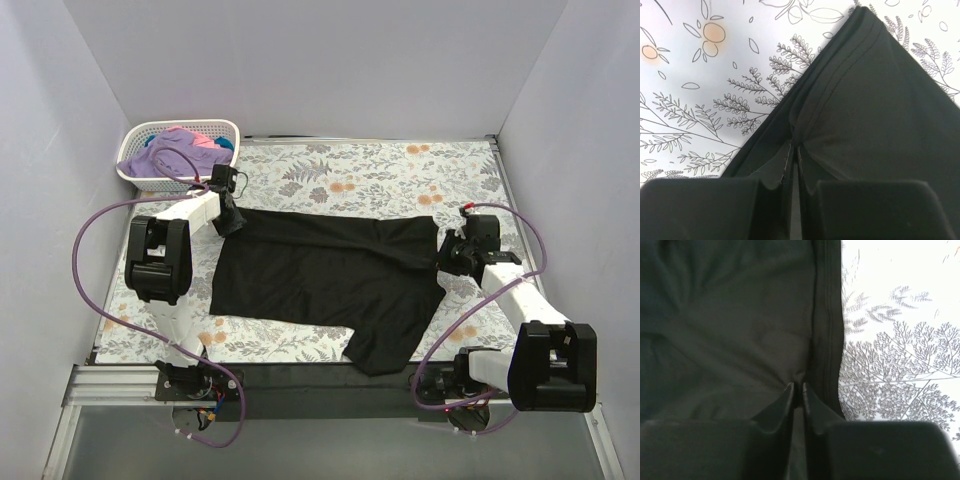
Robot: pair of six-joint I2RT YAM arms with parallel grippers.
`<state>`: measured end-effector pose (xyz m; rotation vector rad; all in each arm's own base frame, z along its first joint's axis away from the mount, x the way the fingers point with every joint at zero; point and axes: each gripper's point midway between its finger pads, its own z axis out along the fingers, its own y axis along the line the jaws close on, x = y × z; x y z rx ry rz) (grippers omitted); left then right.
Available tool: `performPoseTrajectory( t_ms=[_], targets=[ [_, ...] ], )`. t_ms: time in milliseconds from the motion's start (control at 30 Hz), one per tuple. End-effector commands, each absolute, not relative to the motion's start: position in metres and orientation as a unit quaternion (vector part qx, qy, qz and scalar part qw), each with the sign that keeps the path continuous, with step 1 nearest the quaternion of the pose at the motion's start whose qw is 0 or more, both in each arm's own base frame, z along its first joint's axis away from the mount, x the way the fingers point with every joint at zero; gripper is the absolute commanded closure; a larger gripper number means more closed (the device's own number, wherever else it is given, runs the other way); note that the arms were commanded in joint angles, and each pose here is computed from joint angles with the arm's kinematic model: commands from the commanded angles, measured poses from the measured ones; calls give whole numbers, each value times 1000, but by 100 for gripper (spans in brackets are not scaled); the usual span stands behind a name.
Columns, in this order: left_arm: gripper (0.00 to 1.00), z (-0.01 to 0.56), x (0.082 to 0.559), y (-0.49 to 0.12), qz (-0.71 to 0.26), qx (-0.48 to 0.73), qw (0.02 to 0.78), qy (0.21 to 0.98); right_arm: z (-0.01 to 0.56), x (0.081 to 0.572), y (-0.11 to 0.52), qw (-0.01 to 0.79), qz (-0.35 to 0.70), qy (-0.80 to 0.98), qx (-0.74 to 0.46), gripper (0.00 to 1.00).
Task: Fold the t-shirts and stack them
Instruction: Fold the tshirt
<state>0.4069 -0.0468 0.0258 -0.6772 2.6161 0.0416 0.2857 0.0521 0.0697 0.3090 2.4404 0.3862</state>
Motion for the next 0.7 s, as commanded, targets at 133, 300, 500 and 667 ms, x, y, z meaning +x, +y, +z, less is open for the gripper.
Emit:
performPoseTrajectory(
  t_ms=[133,300,500,667],
  targets=[
    [94,55,409,-40,20,-269,247,931,89,304,56,344,160,920,97,54],
    [73,92,419,-34,19,-278,293,915,118,347,50,400,182,894,87,55],
    [57,117,441,-30,21,-267,340,901,125,390,50,440,226,865,82,58],
    [64,98,463,-51,-19,-236,321,917,109,411,44,433,257,859,91,60]
  ],
)
